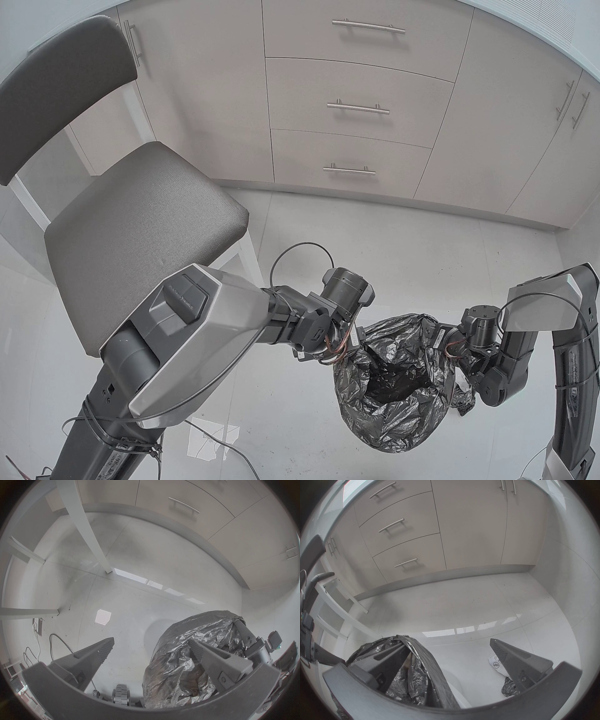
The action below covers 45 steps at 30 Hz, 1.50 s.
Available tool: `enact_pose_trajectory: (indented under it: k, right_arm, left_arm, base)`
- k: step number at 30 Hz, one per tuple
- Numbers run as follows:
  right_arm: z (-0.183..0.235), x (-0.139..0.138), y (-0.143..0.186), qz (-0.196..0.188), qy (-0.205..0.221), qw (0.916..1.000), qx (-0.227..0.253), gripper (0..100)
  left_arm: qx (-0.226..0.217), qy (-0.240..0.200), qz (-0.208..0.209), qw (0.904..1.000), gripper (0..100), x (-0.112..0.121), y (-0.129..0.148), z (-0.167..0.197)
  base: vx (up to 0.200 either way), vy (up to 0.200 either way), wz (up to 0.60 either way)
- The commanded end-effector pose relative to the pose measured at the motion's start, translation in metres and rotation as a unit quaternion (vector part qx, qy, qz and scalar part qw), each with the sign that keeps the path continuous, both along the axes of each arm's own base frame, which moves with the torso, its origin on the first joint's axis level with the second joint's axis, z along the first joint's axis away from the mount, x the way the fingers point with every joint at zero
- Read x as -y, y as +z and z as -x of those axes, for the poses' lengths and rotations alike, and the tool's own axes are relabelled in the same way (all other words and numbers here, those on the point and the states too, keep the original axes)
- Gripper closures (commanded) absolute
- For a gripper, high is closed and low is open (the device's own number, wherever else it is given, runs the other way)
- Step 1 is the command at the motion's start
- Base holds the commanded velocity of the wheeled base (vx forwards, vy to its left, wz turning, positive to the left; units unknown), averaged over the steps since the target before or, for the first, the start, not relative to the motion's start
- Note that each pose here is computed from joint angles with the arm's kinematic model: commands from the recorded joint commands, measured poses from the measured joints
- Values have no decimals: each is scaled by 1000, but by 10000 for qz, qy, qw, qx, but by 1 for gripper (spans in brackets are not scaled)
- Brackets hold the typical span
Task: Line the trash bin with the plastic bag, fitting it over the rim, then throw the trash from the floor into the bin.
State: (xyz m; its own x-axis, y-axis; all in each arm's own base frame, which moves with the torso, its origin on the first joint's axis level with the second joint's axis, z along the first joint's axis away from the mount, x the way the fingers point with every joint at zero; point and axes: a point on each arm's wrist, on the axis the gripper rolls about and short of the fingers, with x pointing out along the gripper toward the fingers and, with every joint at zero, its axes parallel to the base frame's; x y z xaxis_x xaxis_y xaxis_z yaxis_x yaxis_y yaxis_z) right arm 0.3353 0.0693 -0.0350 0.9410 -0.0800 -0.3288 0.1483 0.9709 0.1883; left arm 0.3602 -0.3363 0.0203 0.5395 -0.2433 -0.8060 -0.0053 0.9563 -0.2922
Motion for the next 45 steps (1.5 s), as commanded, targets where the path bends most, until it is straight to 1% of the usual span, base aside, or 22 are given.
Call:
enact_pose_trajectory:
  k: [1,11,16,18,20,21,23,24,26,27,30,31,32,33,36,37,41,45]
  right_arm:
    - [-5,4,-8,-20,-59,10000,25,0]
    - [-3,10,-19,18,-111,9998,-160,0]
    - [3,12,-15,-47,49,9997,-241,0]
    - [7,14,-9,-97,131,9996,-242,0]
    - [17,16,10,-275,368,9988,-162,0]
    - [17,16,10,-275,368,9988,-162,0]
    - [38,15,42,-669,993,9928,-37,0]
    - [47,15,50,-762,1219,9896,-38,0]
    - [57,15,55,-834,1420,9863,-104,0]
    - [57,15,55,-834,1420,9863,-104,0]
    - [71,17,43,-829,1417,9851,-521,0]
    - [77,18,36,-823,1379,9842,-741,0]
    - [77,18,36,-823,1379,9842,-741,0]
    - [84,22,26,-802,1291,9829,-1040,0]
    - [95,27,15,-791,1158,9799,-1419,0]
    - [95,28,14,-788,1134,9799,-1440,0]
    - [97,31,-3,-732,745,9787,-1765,0]
    - [100,33,-7,-639,534,9786,-1884,0]
  left_arm:
    - [-9,3,0,10000,0,0,0,0]
    - [-17,9,-1,10000,0,0,-1,1]
    - [-40,104,80,9999,0,0,1,1]
    - [-62,178,130,9997,0,0,2,1]
    - [-73,312,291,9991,0,-2,12,3]
    - [-73,312,291,9991,0,-2,12,3]
    - [-242,272,589,9976,0,-5,25,8]
    - [-340,214,699,9967,0,-6,30,11]
    - [-459,116,799,9957,0,-8,32,13]
    - [-459,116,799,9957,0,-8,32,13]
    - [-477,117,840,9953,0,-10,28,12]
    - [-470,119,855,9952,0,-11,25,12]
    - [-470,119,855,9952,0,-11,25,12]
    - [-440,113,900,9949,0,-12,21,13]
    - [-315,106,1013,9943,0,-12,19,11]
    - [-309,105,1018,9943,0,-12,19,11]
    - [-315,106,1013,9943,0,-12,16,11]
    - [-320,106,1008,9943,0,-12,15,11]
  base:
    - [0,0,0]
    - [0,0,0]
    - [0,0,0]
    - [0,0,0]
    - [0,0,0]
    - [0,0,0]
    - [0,0,0]
    - [0,0,0]
    - [0,0,0]
    - [0,0,0]
    - [0,0,0]
    - [0,0,0]
    - [0,0,0]
    - [0,0,0]
    - [0,0,0]
    - [0,0,0]
    - [0,0,0]
    - [0,0,0]
